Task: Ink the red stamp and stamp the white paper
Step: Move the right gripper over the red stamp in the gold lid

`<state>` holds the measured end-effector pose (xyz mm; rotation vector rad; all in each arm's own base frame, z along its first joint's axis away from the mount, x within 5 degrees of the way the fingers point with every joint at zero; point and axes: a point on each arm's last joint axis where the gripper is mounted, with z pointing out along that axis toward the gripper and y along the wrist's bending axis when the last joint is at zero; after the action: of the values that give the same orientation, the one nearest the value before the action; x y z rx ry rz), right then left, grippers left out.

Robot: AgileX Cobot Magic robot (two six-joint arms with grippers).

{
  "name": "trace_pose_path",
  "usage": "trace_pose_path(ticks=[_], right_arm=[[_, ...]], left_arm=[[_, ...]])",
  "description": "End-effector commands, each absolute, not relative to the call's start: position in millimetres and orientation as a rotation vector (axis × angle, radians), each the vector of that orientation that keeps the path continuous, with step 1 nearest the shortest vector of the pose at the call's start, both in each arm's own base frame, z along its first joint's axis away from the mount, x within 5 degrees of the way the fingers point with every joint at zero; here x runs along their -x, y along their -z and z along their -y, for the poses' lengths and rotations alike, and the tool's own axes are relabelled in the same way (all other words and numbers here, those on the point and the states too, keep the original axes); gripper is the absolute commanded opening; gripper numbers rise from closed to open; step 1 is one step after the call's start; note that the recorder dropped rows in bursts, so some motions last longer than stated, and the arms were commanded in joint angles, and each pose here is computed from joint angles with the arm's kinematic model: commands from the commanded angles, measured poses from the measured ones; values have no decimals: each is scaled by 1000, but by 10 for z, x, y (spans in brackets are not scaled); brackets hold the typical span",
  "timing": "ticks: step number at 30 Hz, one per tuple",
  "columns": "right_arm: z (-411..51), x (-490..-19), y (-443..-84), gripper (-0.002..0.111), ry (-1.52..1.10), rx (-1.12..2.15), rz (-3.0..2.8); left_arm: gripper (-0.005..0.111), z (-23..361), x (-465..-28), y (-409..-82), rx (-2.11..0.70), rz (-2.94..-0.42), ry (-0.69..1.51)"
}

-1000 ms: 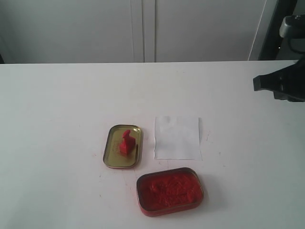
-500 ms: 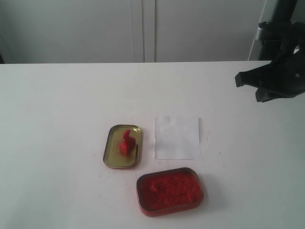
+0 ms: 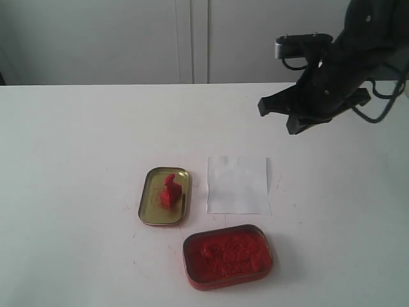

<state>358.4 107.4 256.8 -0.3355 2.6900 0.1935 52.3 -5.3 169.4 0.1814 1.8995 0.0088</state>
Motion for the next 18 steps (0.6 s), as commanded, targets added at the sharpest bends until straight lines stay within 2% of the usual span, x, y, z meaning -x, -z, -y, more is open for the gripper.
trace_pose_path(ticks=[1, 18], right_arm=[[-1209, -3695, -2521, 0, -197, 386, -2723], [-1742, -3982, -2359, 0, -251, 538, -2788]], left_arm=[[0, 54, -521, -1683, -182, -1901, -8], [0, 54, -521, -1683, -182, -1901, -8]])
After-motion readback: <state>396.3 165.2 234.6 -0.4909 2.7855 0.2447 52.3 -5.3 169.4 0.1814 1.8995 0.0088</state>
